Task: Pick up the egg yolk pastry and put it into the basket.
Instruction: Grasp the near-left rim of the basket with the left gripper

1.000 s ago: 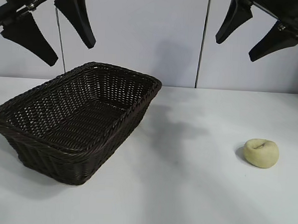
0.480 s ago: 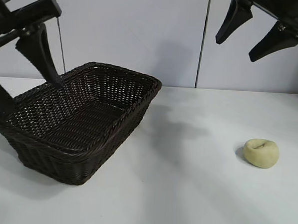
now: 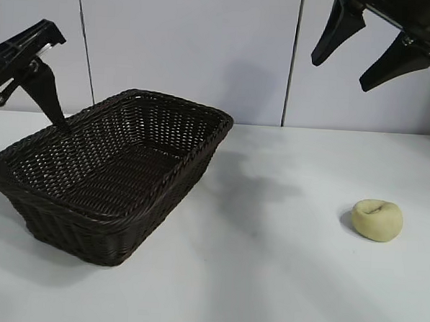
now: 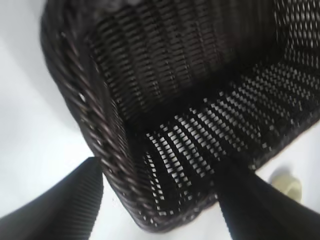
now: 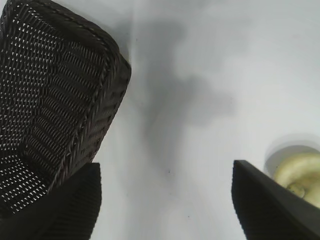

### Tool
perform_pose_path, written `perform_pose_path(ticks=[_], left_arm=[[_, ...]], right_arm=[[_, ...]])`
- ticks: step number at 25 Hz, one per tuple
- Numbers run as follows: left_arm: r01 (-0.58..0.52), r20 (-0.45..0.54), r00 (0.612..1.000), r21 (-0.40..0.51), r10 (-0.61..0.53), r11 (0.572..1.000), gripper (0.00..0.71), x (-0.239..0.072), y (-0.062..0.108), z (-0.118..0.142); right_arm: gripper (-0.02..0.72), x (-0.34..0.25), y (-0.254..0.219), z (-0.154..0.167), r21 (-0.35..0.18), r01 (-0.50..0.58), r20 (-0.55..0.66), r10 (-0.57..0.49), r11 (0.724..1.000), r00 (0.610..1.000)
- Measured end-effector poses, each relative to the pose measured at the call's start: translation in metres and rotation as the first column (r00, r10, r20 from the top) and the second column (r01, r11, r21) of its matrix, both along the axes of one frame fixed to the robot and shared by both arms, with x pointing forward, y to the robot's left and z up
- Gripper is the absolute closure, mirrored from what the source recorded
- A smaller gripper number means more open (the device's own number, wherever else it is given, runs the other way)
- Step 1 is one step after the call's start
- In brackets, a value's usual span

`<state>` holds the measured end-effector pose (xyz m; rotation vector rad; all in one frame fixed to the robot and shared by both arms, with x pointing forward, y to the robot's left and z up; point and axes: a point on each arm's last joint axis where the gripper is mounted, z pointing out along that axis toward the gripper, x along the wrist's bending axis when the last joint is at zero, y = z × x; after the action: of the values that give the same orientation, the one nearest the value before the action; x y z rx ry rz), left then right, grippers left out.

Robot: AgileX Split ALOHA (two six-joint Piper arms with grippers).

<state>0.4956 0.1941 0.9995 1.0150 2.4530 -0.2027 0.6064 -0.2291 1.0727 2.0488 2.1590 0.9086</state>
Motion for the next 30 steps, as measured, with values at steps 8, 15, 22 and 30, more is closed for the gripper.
perform_pose_path(ticks=[8,15,22,30], left_arm=[[-0.061,-0.062,0.996,0.062,0.064,0.996,0.233,0.004,0.004,-0.014],[-0.062,-0.082,0.994,0.076,0.068,0.995,0.233,0.010,0.003,-0.028],[-0.073,-0.108,0.991,0.097,0.083,0.993,0.233,0.023,-0.001,-0.058],[-0.089,-0.117,0.988,0.100,0.101,0.991,0.332,0.030,-0.003,-0.077]], right_arm=[[0.175,0.000,0.000,0.000,0.000,0.000,0.000,0.000,1.000,1.000],[0.175,0.000,0.000,0.000,0.000,0.000,-0.001,0.000,1.000,1.000],[0.175,0.000,0.000,0.000,0.000,0.000,-0.001,0.000,1.000,1.000],[0.175,0.000,0.000,0.000,0.000,-0.001,-0.003,0.001,1.000,1.000]])
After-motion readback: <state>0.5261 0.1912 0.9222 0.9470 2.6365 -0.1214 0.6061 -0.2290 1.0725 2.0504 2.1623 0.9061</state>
